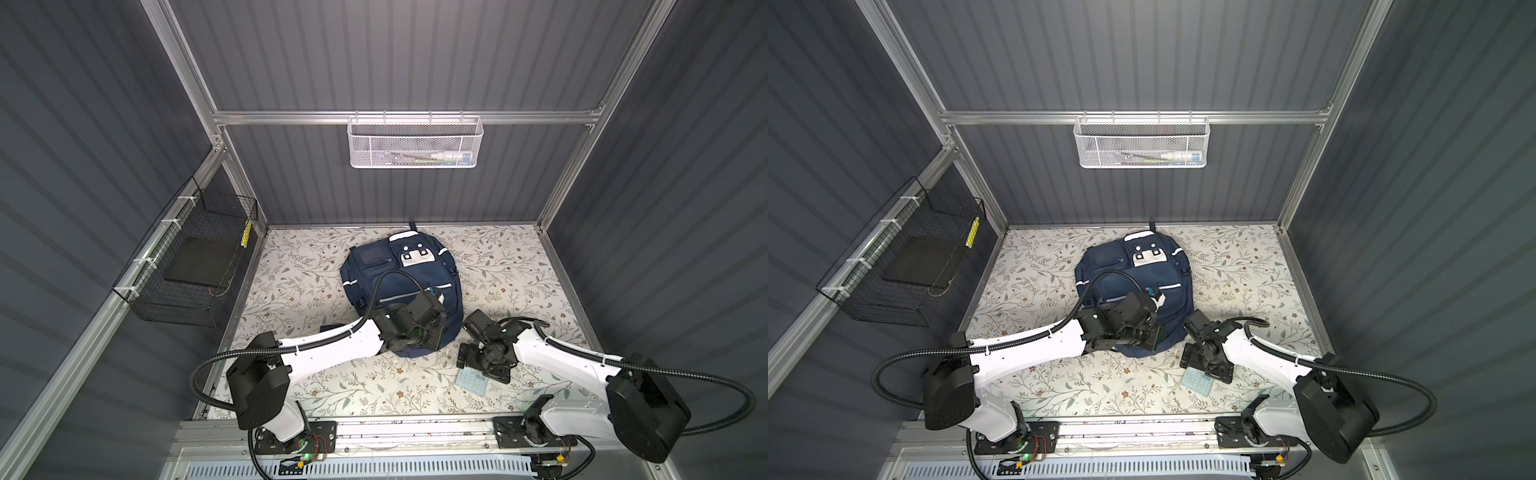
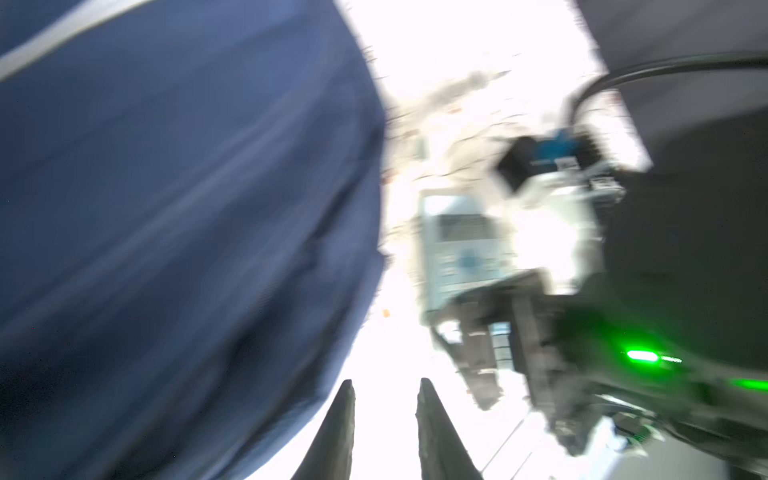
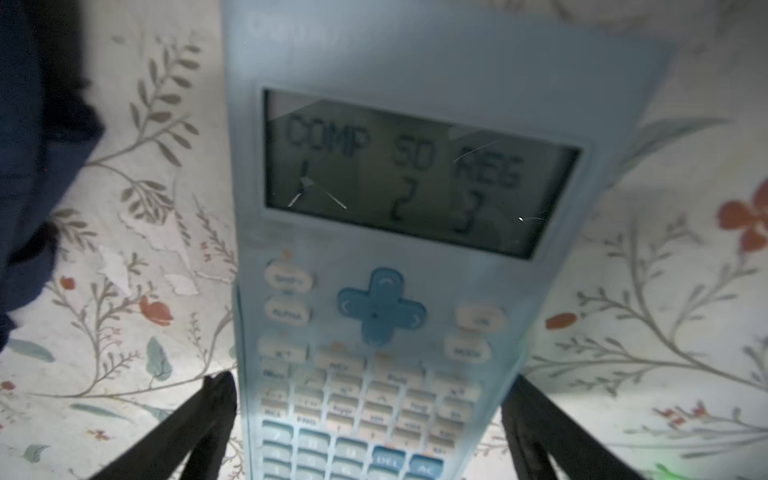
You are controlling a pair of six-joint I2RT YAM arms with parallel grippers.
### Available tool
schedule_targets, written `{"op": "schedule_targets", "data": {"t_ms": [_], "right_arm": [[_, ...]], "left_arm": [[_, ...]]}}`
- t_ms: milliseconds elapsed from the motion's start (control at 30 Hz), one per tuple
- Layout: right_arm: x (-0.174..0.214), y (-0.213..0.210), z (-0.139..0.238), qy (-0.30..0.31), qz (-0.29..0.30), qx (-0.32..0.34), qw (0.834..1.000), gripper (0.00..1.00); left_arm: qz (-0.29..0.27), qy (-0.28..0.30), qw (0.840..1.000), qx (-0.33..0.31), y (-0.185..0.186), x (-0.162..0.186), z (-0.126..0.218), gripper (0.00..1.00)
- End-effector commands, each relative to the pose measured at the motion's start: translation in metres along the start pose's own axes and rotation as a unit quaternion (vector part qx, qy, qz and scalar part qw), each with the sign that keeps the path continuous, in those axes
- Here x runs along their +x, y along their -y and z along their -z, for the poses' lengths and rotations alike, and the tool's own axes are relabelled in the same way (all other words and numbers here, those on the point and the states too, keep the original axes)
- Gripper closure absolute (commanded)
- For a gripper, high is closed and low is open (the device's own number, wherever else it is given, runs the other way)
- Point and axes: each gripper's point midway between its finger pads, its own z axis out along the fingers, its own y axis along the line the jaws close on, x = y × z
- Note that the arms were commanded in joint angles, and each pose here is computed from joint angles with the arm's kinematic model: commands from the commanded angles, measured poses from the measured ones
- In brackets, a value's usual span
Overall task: Pack the student bag
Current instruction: 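Lift the calculator with the right gripper while the left gripper grips the bag opening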
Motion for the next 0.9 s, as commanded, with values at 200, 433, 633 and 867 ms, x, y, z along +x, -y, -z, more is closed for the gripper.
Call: {"op": "schedule_targets", "data": {"t_ms": [200,433,633,867], "right_arm": [[0.007,0.021,-0.011,-0.024,0.031,0.095,0.995,0.10],[-0.004,0.019,-0.003,-0.004,0.044,0.080,0.996,0.25],[-0.018,0.013,0.019,0.029,0.039,0.033,0.998,0.30],[-0.029,0.006,0.045,0.055,0.044,0.000,0.998,0.33]], "left_arm": [[-0.097,0.053,0.977,-0.182,-0.060,-0.040,0.055,0.28],[-0.210,0.010,0.952,-0.224,-0.069,-0.054,0.040,0.09],[-0.269,-0.022,0.931,-0.244,-0.084,-0.058,0.007,0.00],[-0.271,0.007,0.930,-0.249,-0.076,-0.089,-0.003,0.28]]}}
